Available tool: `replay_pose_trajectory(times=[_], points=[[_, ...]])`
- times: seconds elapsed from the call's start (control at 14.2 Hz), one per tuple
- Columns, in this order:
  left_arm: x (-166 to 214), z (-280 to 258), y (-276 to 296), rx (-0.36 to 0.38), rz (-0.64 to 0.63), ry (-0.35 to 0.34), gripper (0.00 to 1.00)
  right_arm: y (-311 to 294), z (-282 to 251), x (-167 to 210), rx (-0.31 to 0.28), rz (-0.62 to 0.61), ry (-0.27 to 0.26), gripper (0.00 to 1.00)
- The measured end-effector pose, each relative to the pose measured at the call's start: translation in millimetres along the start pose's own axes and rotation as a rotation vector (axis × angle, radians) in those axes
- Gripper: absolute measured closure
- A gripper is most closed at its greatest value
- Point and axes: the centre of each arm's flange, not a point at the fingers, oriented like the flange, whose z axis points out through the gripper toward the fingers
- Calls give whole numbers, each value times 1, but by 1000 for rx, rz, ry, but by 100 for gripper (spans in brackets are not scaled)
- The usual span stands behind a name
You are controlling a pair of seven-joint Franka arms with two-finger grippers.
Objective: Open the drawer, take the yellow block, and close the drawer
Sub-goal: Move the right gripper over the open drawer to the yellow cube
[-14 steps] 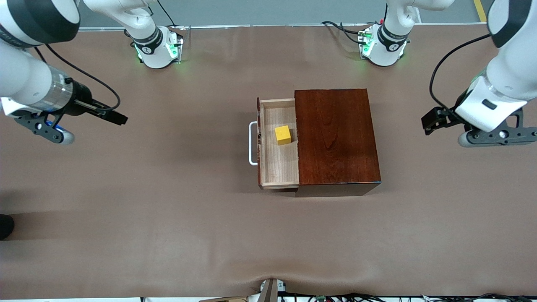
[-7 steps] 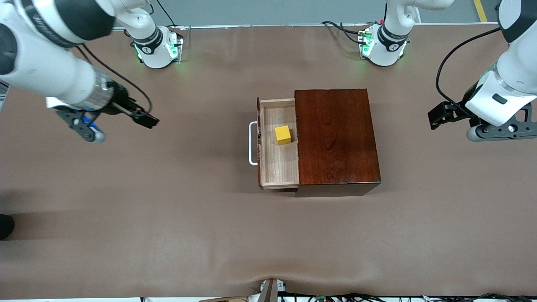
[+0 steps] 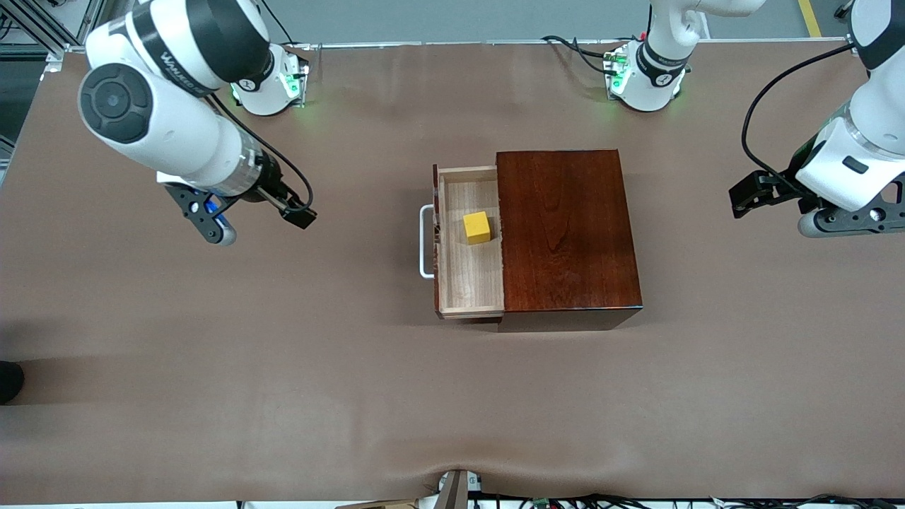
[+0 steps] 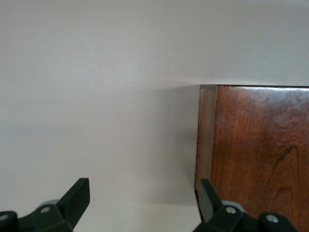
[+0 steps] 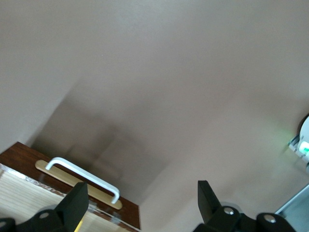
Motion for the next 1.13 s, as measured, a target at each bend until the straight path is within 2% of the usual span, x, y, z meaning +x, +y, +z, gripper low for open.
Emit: replay_pose_trajectory(times=[0.14,0.35,0.64,1.13], points=[[0,0,0,0,0,0,0,-8,3,-13,27,68,10,0],[0,0,0,0,1,0,0,-18,10,-19,58,106,12,0],[0,1,1,0,2,-2,0,-40,46,-32,33,164,-11,0],[0,3,2,1,3,-6,0,-88,120,-113,76,284,7,0]])
